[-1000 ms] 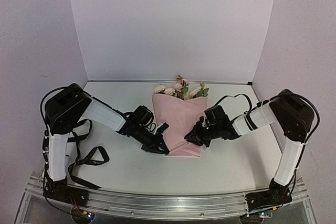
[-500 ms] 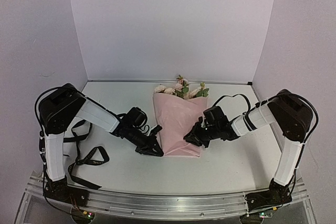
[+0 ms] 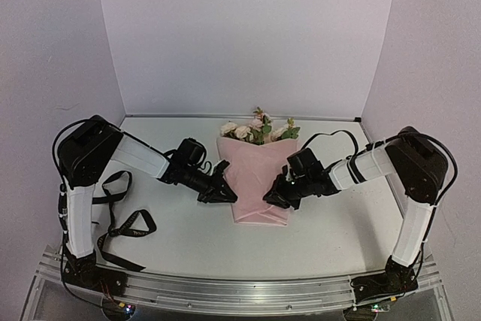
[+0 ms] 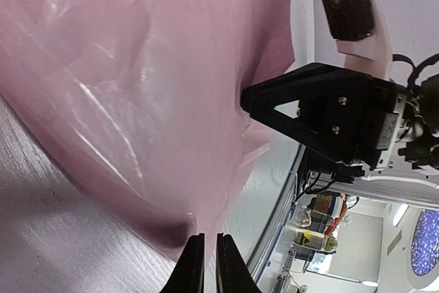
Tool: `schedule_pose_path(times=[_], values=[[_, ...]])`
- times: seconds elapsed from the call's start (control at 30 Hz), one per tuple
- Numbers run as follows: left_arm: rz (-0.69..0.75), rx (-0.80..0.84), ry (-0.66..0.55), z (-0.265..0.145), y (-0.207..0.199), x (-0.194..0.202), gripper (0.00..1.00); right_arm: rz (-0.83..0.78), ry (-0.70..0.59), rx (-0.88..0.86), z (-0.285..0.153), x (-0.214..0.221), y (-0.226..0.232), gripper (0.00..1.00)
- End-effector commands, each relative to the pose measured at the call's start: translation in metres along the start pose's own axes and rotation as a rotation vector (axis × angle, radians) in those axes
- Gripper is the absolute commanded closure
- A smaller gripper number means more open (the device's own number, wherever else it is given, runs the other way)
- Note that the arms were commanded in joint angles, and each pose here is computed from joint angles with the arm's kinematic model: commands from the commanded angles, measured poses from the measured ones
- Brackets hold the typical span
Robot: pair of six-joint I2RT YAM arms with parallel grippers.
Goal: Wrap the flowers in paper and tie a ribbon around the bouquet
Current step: Press the fold line on the folded wrapping paper.
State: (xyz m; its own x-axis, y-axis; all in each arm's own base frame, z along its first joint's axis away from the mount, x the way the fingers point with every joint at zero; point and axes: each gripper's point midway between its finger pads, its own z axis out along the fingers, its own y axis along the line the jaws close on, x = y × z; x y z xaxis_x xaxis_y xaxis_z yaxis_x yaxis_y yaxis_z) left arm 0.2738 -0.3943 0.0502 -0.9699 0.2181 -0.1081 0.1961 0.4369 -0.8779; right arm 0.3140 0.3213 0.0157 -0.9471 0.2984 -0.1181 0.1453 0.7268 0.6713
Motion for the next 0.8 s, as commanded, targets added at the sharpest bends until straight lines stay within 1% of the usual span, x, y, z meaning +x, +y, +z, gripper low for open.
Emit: schedule_pose_path(times=[0.0,0.13,0.37,0.77], values=[[-0.017,-0.016,0.021,0.010,0.011,-0.003,0.93,-0.054,0.010,0.139,-0.011,0.007,-0.014,0.83],[-0.032,-0.032,0.031,0.015,0.024,0.000,0.94,-0.131,0.006,0.143,-0.020,0.009,0.007,0.79],[-0.024,-0.051,0.027,0.013,0.025,0.002,0.94,-0.232,0.049,0.100,-0.017,0.030,0.047,0.76],[-0.018,-0.044,0.022,0.010,0.018,-0.001,0.94,-0.265,0.164,0.108,0.023,0.074,0.047,0.82]])
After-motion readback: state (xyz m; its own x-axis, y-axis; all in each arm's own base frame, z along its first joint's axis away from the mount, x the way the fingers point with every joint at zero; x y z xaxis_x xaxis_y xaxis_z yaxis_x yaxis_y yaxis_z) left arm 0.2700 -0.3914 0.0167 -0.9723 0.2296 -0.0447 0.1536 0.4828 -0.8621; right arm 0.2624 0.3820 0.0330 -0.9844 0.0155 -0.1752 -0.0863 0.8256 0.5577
